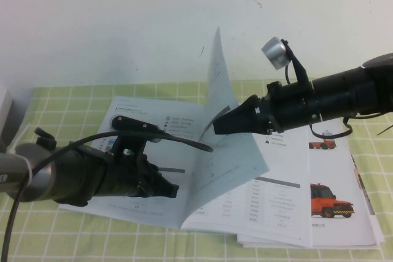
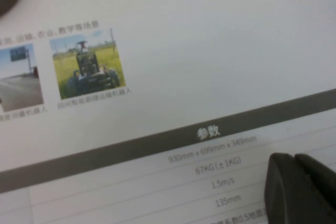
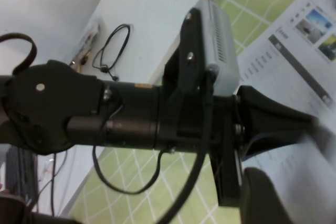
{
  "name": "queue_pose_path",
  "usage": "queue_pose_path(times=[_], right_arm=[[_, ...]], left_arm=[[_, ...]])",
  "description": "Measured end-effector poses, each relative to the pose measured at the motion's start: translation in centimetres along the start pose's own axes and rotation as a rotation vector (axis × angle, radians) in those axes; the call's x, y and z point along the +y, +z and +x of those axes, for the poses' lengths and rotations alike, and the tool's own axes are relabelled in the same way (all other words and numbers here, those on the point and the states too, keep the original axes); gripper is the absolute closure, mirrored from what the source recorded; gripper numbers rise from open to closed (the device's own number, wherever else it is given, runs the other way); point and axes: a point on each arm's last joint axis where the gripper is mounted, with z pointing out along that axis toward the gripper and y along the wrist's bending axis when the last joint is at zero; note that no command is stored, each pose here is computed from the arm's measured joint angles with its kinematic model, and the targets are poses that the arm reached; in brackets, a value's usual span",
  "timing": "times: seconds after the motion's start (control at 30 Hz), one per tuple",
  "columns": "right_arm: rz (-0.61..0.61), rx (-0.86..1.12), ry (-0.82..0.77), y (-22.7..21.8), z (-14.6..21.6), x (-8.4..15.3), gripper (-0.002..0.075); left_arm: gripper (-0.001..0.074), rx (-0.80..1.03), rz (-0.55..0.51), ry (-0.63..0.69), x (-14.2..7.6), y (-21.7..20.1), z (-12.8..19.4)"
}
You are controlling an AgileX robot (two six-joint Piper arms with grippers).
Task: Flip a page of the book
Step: Open the closed book
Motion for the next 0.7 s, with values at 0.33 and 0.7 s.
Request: queue_pose_path(times=[0.33,0.7], right_arm=[[0.026,0.009,0.017,2.7,0.6,-0.7,0.0484],[-0.044,-0.076,-0.003,4.9,0.2,-0.5,0.0484]], left_arm=[[0.0738,0.001,0.006,-0.010,-0.1,0.0,0.0],[0.0738,-0.009,0.003,-0.013,-0.1,-0.2,-0.2]])
